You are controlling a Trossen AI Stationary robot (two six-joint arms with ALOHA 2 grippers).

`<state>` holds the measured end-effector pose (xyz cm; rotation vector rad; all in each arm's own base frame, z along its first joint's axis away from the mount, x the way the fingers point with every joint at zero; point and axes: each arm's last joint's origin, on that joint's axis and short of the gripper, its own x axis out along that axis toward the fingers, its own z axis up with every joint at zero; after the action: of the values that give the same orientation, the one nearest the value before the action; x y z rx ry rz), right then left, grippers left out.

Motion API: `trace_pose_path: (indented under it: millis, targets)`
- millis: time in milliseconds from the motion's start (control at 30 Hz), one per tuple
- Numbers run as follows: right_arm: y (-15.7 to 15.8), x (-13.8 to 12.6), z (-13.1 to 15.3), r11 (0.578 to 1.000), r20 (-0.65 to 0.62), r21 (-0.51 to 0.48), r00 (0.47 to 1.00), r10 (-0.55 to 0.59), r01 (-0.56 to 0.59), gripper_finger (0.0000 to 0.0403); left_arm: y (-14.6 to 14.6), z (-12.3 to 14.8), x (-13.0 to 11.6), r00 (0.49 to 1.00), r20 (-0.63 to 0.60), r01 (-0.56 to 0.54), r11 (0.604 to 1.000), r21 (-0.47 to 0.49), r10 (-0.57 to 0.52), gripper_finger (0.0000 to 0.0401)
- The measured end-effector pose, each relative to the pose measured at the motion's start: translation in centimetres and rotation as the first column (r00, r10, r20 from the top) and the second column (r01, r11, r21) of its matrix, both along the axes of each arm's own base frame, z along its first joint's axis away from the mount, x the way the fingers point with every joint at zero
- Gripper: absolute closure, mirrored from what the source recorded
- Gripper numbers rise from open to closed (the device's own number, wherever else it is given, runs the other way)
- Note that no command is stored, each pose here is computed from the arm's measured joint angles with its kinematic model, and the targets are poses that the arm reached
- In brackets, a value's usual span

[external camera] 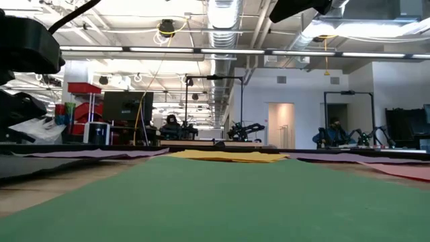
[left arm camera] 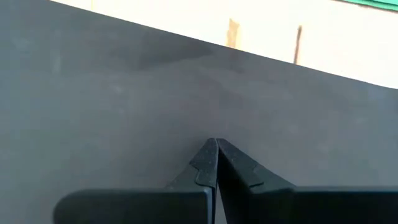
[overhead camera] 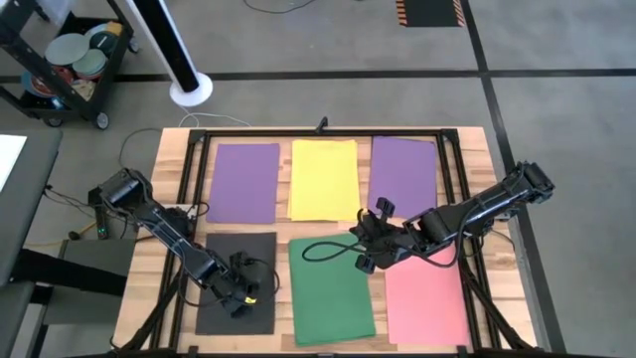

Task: Organize paper
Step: Move the black paper to the bottom left of the table, then stack the purple paper on top of the purple paper

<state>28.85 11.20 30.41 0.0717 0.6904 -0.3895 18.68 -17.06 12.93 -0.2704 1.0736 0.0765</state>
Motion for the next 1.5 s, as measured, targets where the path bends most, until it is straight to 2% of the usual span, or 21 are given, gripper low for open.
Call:
trace_pose_path:
  millis: [233, 400, 467, 567, 700, 833, 900, 1000, 1133, 1267, 1367, 1500]
  targets:
    - [0.3, -0.1, 0.0, 1.000, -0.001, -0.001, 1.000, 0.013, -0.013, 0.0403, -0.1, 0.1, 0.1, 1.000, -0.001, -0.019, 1.000, -0.012, 0.019, 0.0401]
    - [0.8, -0.3, 0.0, 1.000, 0.001, -0.001, 1.000, 0.028, -0.028, 0.0403, -0.9, 1.6, 0.9, 1.000, 0.014, 0.024, 1.000, -0.001, -0.024, 0.0401]
    - [0.8, -0.4, 0.0, 1.000, -0.009, -0.006, 0.999, 0.031, -0.031, 0.0402, -1.1, 2.4, 1.4, 0.998, 0.041, 0.037, 0.999, 0.023, -0.038, 0.0401]
    - [0.5, -0.9, -0.5, 0.999, -0.076, -0.040, 0.997, 0.009, -0.012, 0.0397, -1.0, 3.0, 2.0, 0.996, 0.091, -0.002, 0.997, 0.082, -0.005, 0.0401]
    - [-0.1, -1.8, -2.6, 0.994, -0.165, -0.105, 0.985, -0.058, 0.041, 0.0400, -0.7, 3.6, 2.7, 0.980, 0.193, -0.077, 0.988, 0.131, 0.051, 0.0401]
    - [-0.5, -2.6, -6.3, 0.992, -0.195, -0.102, 0.976, -0.094, 0.075, 0.0402, -0.5, 4.1, 3.6, 0.945, 0.314, -0.149, 0.974, 0.168, 0.091, 0.0401]
    - [-0.5, -3.0, -8.2, 0.995, -0.167, -0.074, 0.982, -0.084, 0.073, 0.0402, -0.4, 4.4, 4.2, 0.933, 0.351, -0.149, 0.976, 0.161, 0.084, 0.0401]
    - [-0.4, -3.6, -10.1, 1.000, -0.048, 0.001, 0.998, -0.030, 0.031, 0.0402, -0.2, 4.6, 5.1, 0.901, 0.428, -0.128, 0.985, 0.115, 0.067, 0.0401]
    - [-1.1, -5.3, -11.7, 0.998, 0.121, 0.064, 0.993, 0.007, -0.015, 0.0403, 1.2, 4.2, 5.9, 0.838, 0.540, -0.101, 0.995, 0.025, 0.072, 0.0401]
    - [-2.8, -7.3, -13.4, 0.996, 0.175, 0.089, 0.984, -0.021, 0.005, 0.0403, 4.1, 2.9, 6.0, 0.739, 0.655, -0.106, 0.987, -0.120, 0.159, 0.0401]
    - [-4.2, -8.0, -14.1, 0.995, 0.168, 0.094, 0.984, -0.052, 0.036, 0.0403, 6.7, 2.4, 5.5, 0.636, 0.737, -0.084, 0.970, -0.228, 0.228, 0.0401]
    - [-6.3, -8.1, -15.2, 0.992, 0.067, 0.064, 0.991, -0.116, 0.112, 0.0402, 10.1, 2.3, 4.6, 0.513, 0.819, -0.085, 0.964, -0.251, 0.258, 0.0401]
